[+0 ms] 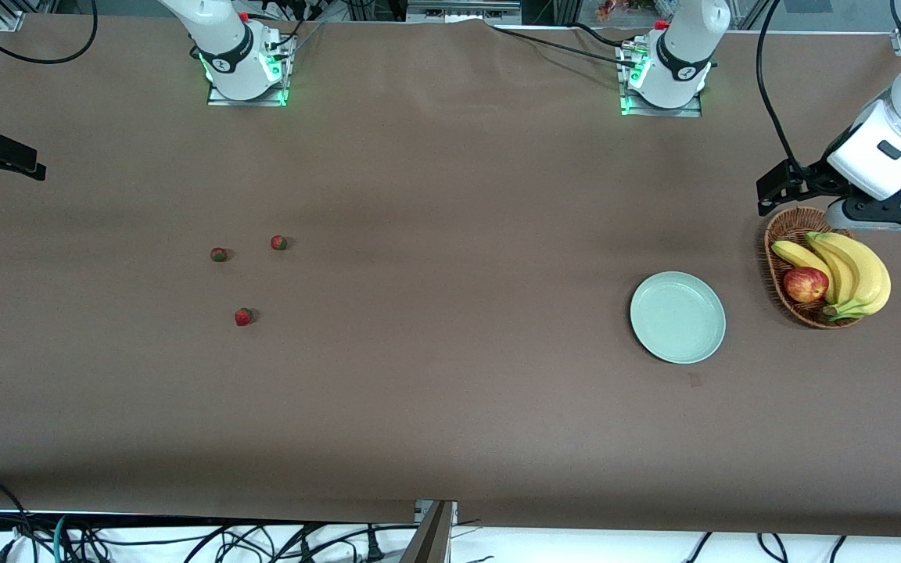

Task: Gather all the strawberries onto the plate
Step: 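Move the right gripper toward the three red strawberries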

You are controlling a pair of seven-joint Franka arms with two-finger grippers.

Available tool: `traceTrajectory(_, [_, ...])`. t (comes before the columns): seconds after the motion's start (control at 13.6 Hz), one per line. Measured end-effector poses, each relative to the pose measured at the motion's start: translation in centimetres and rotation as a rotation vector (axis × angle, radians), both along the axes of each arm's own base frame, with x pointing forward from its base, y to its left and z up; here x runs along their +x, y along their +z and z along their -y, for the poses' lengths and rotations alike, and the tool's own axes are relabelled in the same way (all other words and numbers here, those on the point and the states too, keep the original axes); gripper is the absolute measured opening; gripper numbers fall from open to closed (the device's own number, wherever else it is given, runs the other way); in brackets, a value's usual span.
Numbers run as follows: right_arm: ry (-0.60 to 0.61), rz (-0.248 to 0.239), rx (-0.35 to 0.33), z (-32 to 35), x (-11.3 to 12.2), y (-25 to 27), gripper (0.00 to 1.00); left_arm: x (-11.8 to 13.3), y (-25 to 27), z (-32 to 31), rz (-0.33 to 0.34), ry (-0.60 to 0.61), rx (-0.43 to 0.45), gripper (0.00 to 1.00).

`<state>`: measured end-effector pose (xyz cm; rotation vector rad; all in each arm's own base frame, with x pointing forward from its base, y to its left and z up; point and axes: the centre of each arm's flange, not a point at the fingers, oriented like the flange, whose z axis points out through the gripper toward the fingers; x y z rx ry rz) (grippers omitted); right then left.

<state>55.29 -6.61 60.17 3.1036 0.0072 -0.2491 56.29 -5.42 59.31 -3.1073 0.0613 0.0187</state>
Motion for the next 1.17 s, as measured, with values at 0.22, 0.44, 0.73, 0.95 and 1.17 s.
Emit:
traceTrajectory(0.22, [0.000,0.000,0.000,0.0,0.0,0.0,1.00,0.0,0.0,0.0,0.000,0.000,0.000,1.00])
traceTrajectory(0.44, [0.002,0.001,0.002,-0.1,0.0,0.0,1.00,0.0,0.0,0.0,-0.001,0.000,0.000,1.00])
traceTrajectory(0.73, [0.014,0.002,0.000,-0.7,0.9,-1.0,1.00,0.0,0.0,0.0,-0.001,0.000,0.000,1.00])
traceTrajectory(0.95, [0.016,-0.016,-0.002,-0.7,1.9,-2.8,1.00,0.0,0.0,-0.1,-0.001,0.000,0.000,1.00])
traceTrajectory(1.17, [0.020,-0.038,-0.004,-0.9,3.2,-5.2,1.00,0.0,0.0,-0.1,-0.001,0.001,0.000,1.00])
